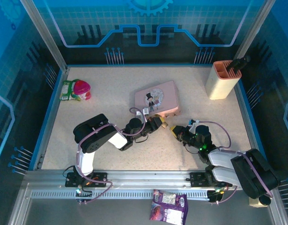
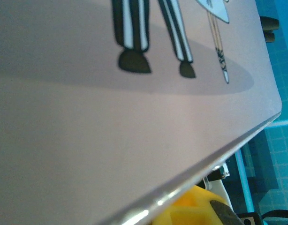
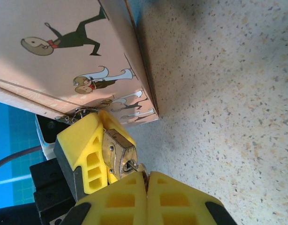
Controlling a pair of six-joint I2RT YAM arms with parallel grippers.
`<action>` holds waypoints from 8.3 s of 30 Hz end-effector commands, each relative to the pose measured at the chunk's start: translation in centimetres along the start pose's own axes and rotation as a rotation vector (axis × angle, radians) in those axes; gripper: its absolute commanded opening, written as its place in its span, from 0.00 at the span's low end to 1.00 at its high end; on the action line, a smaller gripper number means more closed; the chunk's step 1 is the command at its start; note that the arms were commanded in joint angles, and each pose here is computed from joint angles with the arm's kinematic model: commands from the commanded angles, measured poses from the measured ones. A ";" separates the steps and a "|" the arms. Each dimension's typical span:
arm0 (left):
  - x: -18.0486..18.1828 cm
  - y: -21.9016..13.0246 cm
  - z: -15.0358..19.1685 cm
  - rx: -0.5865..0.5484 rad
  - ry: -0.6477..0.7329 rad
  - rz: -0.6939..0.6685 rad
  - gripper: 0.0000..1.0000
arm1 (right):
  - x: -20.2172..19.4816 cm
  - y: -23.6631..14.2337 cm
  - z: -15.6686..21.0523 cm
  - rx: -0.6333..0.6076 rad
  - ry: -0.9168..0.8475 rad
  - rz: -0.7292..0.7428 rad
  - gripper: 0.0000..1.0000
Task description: Unlock the padlock with the key
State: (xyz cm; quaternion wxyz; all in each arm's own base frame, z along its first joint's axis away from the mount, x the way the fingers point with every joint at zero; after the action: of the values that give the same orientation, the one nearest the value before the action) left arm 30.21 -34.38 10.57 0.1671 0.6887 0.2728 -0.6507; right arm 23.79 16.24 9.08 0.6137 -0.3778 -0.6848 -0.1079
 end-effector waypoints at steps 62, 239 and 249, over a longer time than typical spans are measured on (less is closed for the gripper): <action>-3.3 -0.2 0.6 0.005 -0.008 0.029 0.00 | 1.3 0.6 0.3 0.164 -0.536 0.103 0.35; 2.9 -8.3 -3.1 -0.035 0.244 -0.345 0.56 | -0.5 6.2 7.6 0.542 -0.997 0.216 0.09; 2.6 -9.4 -3.8 -0.062 0.317 -0.398 0.59 | 0.2 5.8 6.4 0.478 -1.001 0.219 0.28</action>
State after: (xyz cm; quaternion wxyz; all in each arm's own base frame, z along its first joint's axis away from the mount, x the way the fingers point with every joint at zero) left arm 27.44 -24.84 8.93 0.0194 0.6994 0.4300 -0.5706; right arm 22.12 24.61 4.95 0.2940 -0.2898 -0.8517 0.3229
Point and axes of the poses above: each hand's point on the last joint's axis, 136 mm out from that joint toward the fingers, its own y axis out along the fingers, its own x axis along the line the jaws close on, z = x × y, the point moved 2 cm from there along -y, back along the fingers, and after that the axes turned 12 degrees about -y, right-handed, at the moved point
